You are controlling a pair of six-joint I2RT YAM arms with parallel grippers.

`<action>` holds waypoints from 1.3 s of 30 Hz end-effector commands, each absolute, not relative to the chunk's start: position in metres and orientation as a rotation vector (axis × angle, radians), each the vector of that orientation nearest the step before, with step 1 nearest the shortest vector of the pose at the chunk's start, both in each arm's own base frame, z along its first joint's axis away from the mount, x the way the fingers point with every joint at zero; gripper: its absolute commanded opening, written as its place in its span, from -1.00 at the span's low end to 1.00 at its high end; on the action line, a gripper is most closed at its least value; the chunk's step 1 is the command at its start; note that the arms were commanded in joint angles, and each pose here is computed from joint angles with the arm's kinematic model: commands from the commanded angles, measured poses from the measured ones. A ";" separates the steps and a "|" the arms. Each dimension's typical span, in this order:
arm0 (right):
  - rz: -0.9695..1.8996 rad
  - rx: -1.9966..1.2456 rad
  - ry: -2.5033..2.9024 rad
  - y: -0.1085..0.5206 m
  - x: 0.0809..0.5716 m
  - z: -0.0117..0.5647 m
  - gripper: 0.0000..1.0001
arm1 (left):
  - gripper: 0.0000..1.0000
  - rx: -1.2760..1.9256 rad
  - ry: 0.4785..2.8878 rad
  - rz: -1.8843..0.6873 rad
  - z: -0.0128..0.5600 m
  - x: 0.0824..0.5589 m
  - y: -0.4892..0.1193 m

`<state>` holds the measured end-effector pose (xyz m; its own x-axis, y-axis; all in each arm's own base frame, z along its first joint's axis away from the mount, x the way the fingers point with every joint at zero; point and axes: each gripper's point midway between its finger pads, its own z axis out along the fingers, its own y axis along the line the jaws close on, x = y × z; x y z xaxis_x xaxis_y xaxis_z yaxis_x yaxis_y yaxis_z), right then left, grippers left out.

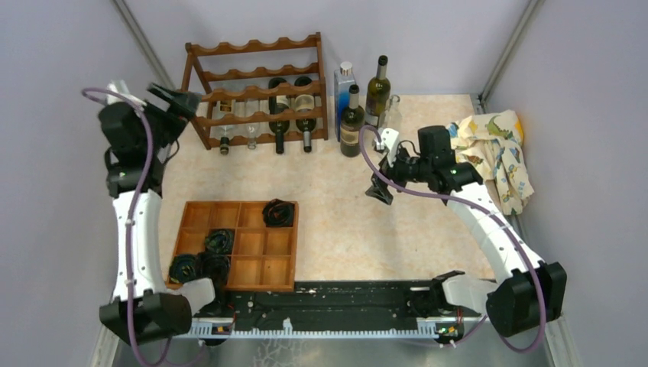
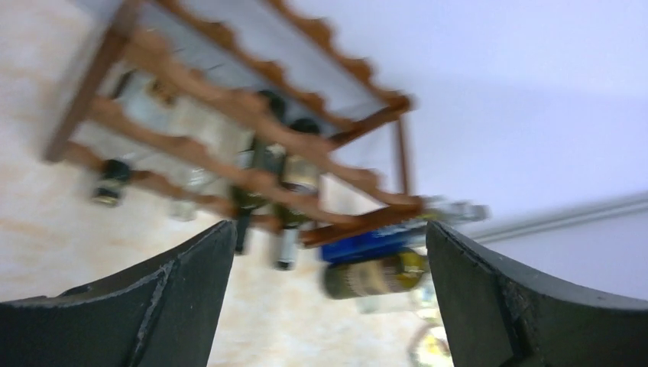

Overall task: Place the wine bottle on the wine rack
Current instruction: Place the wine bottle in the wine rack, then pick up the wine bottle from the center of the board.

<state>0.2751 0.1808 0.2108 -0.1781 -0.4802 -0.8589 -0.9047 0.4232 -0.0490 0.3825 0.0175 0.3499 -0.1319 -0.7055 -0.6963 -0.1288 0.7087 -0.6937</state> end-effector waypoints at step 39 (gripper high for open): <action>0.605 -0.913 1.714 0.185 0.294 0.286 0.94 | 0.97 -0.226 0.969 -1.386 0.741 0.236 -0.085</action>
<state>0.2877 0.1864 0.2514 -0.2459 -0.2942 -0.9236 -0.8213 0.5693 0.0373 0.2375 -0.0809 0.7401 -0.0381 -0.8732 -0.4859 0.7134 0.3167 -0.6251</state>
